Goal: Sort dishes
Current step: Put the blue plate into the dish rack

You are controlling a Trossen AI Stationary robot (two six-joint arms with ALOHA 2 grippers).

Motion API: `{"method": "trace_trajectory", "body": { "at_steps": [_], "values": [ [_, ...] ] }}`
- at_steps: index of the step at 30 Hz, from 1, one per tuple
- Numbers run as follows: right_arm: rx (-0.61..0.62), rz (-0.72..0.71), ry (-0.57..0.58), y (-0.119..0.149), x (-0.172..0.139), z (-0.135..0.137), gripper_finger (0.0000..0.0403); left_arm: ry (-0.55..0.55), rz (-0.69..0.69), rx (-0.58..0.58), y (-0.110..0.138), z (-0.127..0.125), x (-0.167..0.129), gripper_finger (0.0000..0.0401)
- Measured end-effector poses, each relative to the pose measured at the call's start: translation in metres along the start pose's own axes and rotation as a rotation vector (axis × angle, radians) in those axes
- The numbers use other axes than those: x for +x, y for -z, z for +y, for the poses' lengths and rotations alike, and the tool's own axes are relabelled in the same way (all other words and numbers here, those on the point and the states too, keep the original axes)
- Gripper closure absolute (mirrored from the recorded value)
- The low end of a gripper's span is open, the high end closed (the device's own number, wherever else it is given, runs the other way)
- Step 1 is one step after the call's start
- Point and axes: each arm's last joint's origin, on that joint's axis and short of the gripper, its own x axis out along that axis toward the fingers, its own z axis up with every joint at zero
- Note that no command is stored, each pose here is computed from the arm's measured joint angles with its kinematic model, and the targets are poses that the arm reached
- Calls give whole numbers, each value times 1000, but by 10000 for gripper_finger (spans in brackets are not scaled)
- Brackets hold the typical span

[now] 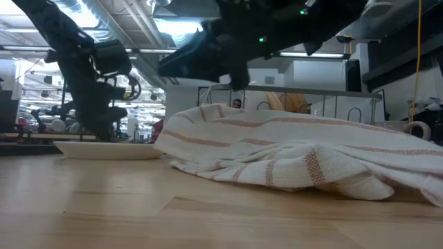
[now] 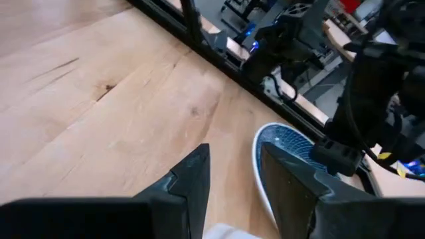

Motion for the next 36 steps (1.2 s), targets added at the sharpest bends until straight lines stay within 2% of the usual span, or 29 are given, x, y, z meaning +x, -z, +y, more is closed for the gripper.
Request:
{"method": "trace_trajectory", "body": {
  "at_steps": [5, 10, 14, 20, 27, 36],
  "values": [
    [-13, 25, -15, -5, 10, -2, 267, 1, 53, 12, 6, -1, 10, 401],
    [-125, 56, 42, -9, 13, -6, 267, 36, 93, 35, 9, -7, 19, 401],
    [-213, 102, 90, -7, 13, -9, 267, 110, 99, 53, 7, -11, 22, 401],
    [-212, 134, 74, 9, 21, -9, 267, 272, 107, 79, 7, -20, 19, 401],
    [-212, 177, 64, 24, 28, -6, 267, 294, 107, 88, 8, -25, 17, 401],
    [-180, 144, 108, 24, 31, -26, 267, 312, 107, 97, 10, -30, 14, 401]
  ]
}}
